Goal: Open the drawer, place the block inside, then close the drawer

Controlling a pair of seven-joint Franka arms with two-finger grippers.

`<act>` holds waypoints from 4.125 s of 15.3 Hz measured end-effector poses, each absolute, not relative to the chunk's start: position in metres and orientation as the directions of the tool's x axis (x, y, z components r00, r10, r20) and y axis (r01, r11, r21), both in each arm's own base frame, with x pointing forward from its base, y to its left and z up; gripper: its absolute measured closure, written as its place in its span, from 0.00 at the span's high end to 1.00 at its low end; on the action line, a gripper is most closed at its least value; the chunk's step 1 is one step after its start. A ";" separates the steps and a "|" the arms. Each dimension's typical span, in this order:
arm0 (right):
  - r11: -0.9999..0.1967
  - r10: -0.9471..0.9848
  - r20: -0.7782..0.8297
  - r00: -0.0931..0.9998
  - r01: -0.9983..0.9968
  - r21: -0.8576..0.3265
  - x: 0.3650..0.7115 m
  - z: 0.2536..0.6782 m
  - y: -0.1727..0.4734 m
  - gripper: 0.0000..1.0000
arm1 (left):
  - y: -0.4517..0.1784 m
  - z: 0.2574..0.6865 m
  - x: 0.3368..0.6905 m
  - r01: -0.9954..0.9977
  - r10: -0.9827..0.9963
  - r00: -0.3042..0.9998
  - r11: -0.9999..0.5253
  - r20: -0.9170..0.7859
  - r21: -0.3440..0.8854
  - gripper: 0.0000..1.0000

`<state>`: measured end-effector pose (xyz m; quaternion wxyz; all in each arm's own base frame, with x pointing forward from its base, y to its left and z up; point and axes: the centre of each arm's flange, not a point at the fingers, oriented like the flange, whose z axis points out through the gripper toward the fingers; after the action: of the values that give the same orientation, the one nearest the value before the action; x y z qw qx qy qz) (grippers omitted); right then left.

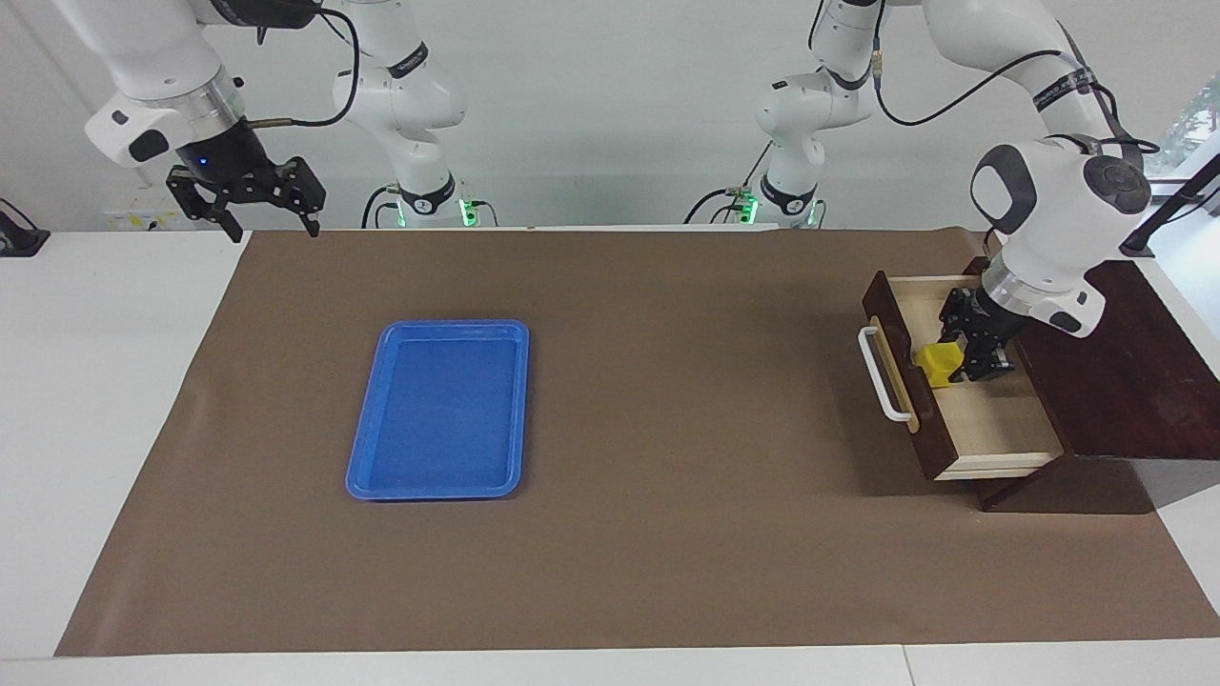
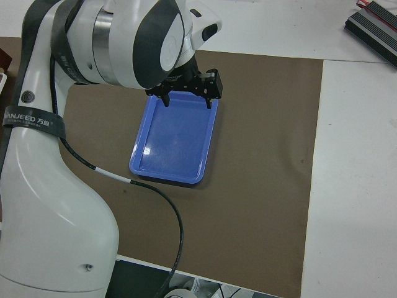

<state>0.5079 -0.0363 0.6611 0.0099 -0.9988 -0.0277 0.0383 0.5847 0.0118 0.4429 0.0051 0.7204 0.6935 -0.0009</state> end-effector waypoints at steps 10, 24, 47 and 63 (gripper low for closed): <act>-0.999 0.049 -0.134 0.990 0.049 -0.004 0.528 0.629 -0.042 1.00 | 0.007 0.454 0.586 0.998 0.999 0.046 -0.046 -0.007 0.032 1.00; -0.999 0.030 -0.110 0.993 0.032 0.015 0.534 0.621 -0.042 1.00 | -0.109 0.450 0.575 0.971 0.965 0.241 -0.239 0.100 -0.029 1.00; -0.999 0.042 -0.107 0.993 0.044 0.017 0.534 0.622 -0.029 1.00 | 0.038 0.450 0.590 0.962 0.925 0.266 -0.274 0.271 -0.007 1.00; -0.999 0.041 -0.108 0.993 0.043 0.017 0.534 0.622 -0.030 1.00 | -0.011 0.561 0.575 0.636 0.636 0.771 -0.772 0.046 0.001 1.00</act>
<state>0.5344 -0.0295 0.6219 -0.0097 -0.9983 -0.0212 0.0539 0.5747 -0.0112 0.5610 -0.0070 0.9409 0.3379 0.0218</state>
